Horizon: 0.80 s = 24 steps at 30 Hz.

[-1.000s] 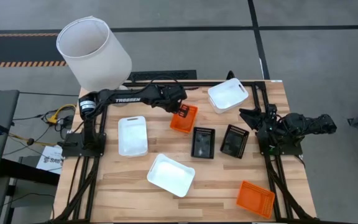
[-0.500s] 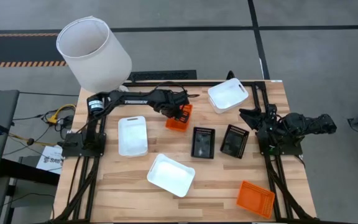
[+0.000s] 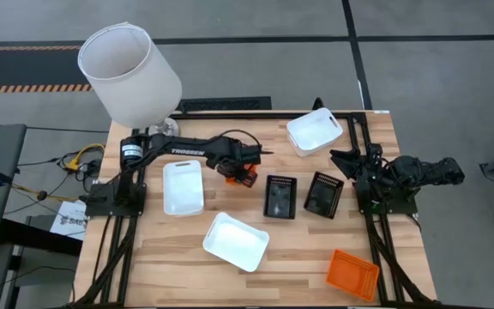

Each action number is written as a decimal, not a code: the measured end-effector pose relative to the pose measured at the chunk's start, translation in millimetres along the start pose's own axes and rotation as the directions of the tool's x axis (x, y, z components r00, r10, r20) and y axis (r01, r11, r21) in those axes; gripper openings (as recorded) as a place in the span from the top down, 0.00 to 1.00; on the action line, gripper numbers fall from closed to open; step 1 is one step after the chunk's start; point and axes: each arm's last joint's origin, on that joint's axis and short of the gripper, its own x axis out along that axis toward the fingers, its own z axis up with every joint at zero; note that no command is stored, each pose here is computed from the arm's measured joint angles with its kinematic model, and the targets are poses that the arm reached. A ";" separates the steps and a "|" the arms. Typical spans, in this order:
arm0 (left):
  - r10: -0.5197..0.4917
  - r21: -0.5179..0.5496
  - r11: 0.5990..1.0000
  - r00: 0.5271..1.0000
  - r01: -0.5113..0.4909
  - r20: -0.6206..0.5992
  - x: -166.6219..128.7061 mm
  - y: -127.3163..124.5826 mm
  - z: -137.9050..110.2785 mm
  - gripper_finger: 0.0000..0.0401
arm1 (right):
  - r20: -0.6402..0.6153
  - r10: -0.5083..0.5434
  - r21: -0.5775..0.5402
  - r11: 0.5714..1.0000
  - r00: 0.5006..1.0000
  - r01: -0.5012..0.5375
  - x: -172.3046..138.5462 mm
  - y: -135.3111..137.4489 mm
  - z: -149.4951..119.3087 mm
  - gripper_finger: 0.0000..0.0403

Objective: Stack baskets by color
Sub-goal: Stack the bottom left orange bin on top of the top orange bin, then stack the bottom orange bin on top of the top orange bin

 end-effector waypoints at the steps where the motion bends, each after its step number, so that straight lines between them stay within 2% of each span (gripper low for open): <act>1: 0.008 -0.002 1.000 1.000 -0.008 -0.016 -0.2 -0.5 -3.1 0.68 | 0.000 0.000 0.000 1.000 1.000 0.000 0.0 0.0 0.0 0.44; 8: 0.055 0.037 0.998 0.995 -0.052 -0.079 -1.8 -5.9 -21.8 0.69 | -0.002 0.000 -0.003 1.000 1.000 0.000 0.0 -0.1 -0.2 0.44; 13: -0.004 0.048 0.999 0.996 0.008 -0.090 -12.7 -10.0 -24.8 0.69 | -0.050 -0.025 -0.031 0.999 0.998 0.023 -0.2 -3.1 -5.4 0.44; 16: -0.054 0.046 0.997 0.995 0.059 -0.089 -30.6 -12.9 -22.1 0.69 | -0.157 -0.035 0.032 0.999 0.987 0.041 -0.8 -7.4 -14.9 0.44; 20: -0.140 0.051 0.989 0.990 0.141 -0.033 -68.2 -18.5 -18.0 0.69 | -0.351 0.005 0.160 0.986 0.937 0.055 -1.3 -10.6 -29.5 0.44; 24: -0.246 0.100 0.965 0.968 0.241 0.043 -108.8 -24.8 -19.3 0.69 | -0.526 0.137 0.323 0.945 0.839 0.049 -0.6 -7.1 -39.8 0.44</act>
